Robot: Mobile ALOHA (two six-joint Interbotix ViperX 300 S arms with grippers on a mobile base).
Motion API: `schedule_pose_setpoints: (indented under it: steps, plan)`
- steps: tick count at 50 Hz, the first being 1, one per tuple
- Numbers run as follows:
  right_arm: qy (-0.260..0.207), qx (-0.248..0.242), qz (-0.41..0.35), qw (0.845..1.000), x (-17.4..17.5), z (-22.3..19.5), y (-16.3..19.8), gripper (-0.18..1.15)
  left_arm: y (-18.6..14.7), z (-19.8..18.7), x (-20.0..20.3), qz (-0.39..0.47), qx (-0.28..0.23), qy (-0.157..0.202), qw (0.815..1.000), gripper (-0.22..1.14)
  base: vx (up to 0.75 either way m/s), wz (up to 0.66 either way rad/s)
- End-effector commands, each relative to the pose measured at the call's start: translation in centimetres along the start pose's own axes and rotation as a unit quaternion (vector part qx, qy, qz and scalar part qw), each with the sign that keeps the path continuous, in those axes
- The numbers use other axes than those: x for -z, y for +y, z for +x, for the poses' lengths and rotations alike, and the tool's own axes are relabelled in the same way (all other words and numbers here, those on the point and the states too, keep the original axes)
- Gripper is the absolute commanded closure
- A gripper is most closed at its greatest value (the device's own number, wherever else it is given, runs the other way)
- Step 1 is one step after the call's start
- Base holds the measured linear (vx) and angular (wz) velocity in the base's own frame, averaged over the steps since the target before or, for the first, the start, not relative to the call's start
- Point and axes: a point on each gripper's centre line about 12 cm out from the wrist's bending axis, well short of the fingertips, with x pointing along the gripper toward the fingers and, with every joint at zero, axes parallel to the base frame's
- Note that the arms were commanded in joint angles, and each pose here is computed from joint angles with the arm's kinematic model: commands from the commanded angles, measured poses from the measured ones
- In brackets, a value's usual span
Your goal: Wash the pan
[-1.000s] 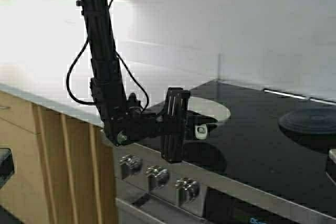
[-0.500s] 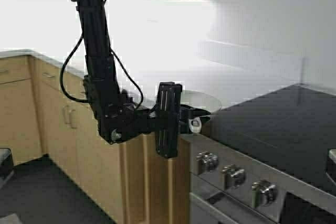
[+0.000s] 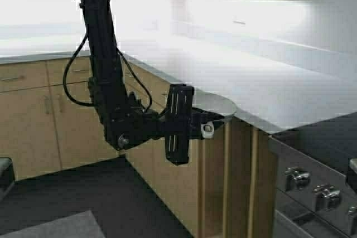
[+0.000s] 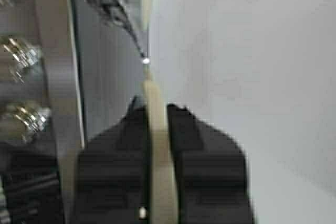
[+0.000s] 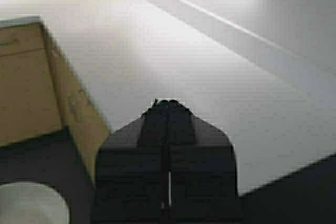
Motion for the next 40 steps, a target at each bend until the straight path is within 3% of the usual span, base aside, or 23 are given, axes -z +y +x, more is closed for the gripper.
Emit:
schedule_pose_setpoints:
  steps: [1,40]
  plan:
    - [-0.007,0.0,0.002,1.0,-0.5,0.1,0.0,0.91,-2.5,1.0,-0.8,0.024,0.039,-0.007,0.999,0.89,-0.03,0.55]
    - [0.032,0.0,0.019,0.999,1.4,0.6,0.0,0.91,-4.0,0.6,-0.7,0.027,0.049,0.0,0.998,0.89,-0.03,0.6]
